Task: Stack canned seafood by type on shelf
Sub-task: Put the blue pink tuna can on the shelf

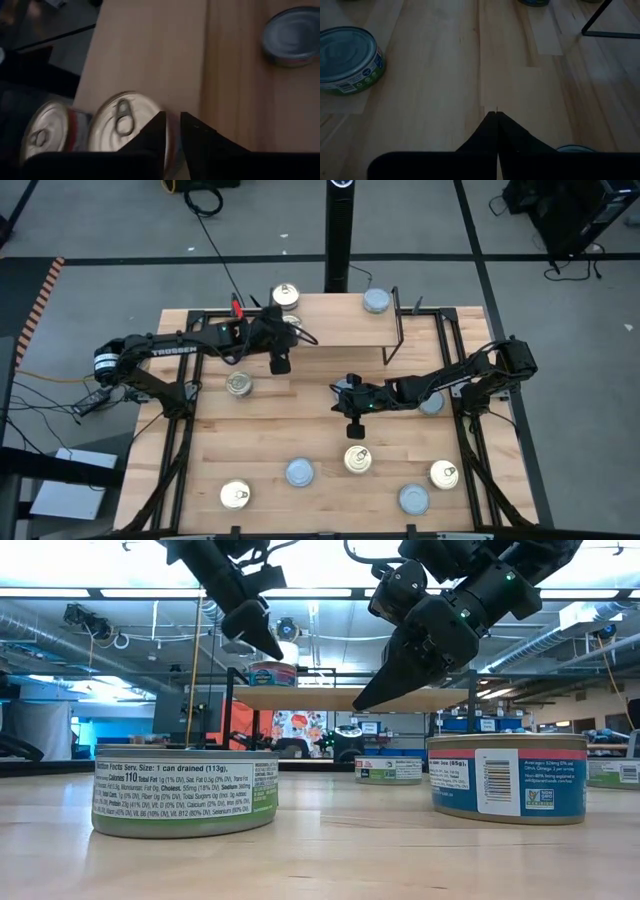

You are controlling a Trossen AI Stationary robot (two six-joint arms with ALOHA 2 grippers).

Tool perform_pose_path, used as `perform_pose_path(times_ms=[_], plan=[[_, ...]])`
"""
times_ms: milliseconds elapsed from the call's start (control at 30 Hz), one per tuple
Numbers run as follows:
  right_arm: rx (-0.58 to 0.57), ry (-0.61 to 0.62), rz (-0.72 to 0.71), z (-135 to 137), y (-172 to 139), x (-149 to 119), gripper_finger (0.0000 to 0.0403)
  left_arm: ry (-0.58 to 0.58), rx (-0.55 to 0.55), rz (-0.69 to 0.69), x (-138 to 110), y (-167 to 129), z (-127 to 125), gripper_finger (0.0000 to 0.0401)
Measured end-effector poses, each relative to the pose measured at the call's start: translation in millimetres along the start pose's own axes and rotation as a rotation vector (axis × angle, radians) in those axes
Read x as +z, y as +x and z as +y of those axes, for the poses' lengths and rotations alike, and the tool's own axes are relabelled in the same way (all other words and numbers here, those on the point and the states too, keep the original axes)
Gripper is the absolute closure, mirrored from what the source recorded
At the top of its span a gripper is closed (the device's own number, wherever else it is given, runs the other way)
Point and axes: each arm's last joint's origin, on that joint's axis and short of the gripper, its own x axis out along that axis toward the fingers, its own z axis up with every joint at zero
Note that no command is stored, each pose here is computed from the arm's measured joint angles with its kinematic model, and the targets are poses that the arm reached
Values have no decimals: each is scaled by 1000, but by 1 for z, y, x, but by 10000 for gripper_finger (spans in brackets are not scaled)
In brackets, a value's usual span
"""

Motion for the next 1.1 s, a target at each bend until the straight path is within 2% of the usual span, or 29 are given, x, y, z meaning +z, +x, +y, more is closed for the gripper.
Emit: perform_pose_path(times_ms=[167,400,833,1100], plan=[[0,0,0,0,0,0,396,1,-16,1,-1,0,-1,394],[0,1,-1,0,0,0,396,-9,-34,25,-2,10,-5,397],[1,0,-1,0,0,0,396,-13,84,82,-4,16,-3,399],[1,2,0,0,0,0,396,-26,101,131,-8,15,-5,400]])
